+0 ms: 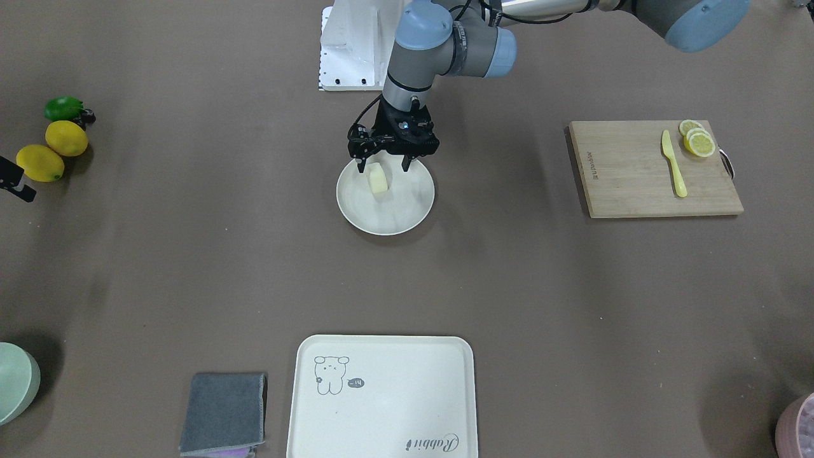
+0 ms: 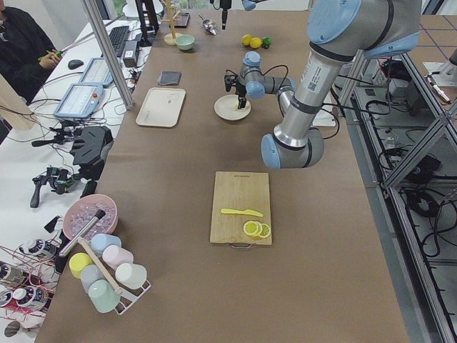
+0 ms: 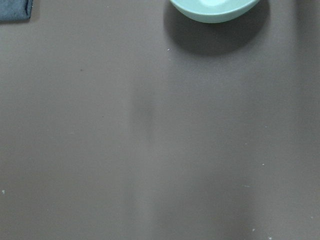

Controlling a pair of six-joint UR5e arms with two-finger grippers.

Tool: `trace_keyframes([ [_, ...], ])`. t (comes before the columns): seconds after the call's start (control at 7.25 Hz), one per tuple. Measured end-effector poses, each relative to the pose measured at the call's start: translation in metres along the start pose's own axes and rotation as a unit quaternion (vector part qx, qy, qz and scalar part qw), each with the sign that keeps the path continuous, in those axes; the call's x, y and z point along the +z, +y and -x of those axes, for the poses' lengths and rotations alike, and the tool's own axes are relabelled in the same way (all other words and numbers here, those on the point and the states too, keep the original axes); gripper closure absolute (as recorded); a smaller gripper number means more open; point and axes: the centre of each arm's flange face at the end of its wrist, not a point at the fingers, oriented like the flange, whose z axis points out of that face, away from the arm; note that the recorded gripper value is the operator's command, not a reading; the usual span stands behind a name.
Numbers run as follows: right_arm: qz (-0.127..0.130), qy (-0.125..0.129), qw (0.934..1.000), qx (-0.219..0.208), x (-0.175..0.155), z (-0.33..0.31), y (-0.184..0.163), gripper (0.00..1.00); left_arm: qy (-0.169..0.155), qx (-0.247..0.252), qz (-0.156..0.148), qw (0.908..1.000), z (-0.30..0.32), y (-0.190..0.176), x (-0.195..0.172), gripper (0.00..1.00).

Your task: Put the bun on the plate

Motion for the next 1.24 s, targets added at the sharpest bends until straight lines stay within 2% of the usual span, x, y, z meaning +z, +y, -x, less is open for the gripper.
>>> trace_keyframes([
  [0.14, -0.004, 0.010, 0.9999, -0.012, -0.008, -0.019, -0.002, 0.00, 0.001, 0.017, 0.003, 0.9999, 0.016, -0.027, -0.025, 0.01],
  [0.41, -0.001, 0.045, 0.9983, -0.037, -0.041, -0.068, -0.013, 0.00, -0.040, 0.063, 0.021, 0.9970, 0.088, -0.102, -0.073, 0.01],
  [0.69, 0.012, 0.073, 0.9957, -0.055, -0.067, -0.105, -0.016, 0.00, -0.080, 0.137, 0.046, 0.9863, 0.215, -0.187, -0.127, 0.01],
  [0.97, 0.025, 0.089, 0.9933, -0.069, -0.074, -0.120, -0.013, 0.00, -0.089, 0.223, 0.074, 0.9680, 0.394, -0.268, -0.205, 0.01],
  [1.1, 0.028, 0.092, 0.9930, -0.069, -0.073, -0.124, -0.012, 0.00, -0.086, 0.247, 0.082, 0.9615, 0.470, -0.281, -0.233, 0.01],
  [1.24, 0.031, 0.093, 0.9929, -0.068, -0.072, -0.127, -0.012, 0.00, -0.086, 0.253, 0.091, 0.9593, 0.523, -0.277, -0.247, 0.01],
])
